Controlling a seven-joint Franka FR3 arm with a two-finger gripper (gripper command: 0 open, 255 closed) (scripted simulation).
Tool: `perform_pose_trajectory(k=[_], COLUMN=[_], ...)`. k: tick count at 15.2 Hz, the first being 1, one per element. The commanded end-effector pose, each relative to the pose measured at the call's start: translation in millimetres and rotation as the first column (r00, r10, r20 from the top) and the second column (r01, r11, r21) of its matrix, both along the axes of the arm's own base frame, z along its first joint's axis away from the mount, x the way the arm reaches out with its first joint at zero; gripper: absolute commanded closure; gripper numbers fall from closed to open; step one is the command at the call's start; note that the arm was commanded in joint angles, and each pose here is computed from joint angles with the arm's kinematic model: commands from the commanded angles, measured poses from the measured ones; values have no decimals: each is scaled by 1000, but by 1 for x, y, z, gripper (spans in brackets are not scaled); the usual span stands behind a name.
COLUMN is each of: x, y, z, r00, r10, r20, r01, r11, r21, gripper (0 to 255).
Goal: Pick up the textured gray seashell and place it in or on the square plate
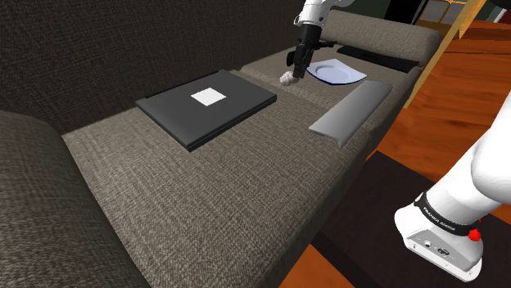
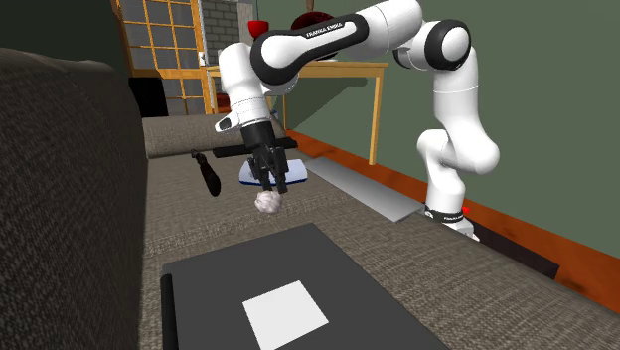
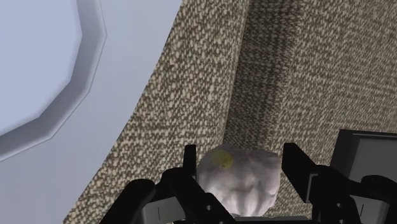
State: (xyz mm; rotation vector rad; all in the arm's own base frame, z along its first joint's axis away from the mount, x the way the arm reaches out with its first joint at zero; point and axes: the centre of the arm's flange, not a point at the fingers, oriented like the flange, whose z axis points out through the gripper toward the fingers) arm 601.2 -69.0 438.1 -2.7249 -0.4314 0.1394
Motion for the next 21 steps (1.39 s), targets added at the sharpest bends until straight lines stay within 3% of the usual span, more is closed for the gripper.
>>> perform_pose_trajectory(k=[1, 5, 21], x=[0, 0, 0], y=[0, 1, 1], z=[-1, -1, 84], r00=[1000, 1000, 1000], r10=[0, 0, 0], r20=[-1, -1, -1], r01=[0, 0, 0], r11=[1000, 1000, 1000], r21=[0, 0, 0], gripper=[255, 255, 255])
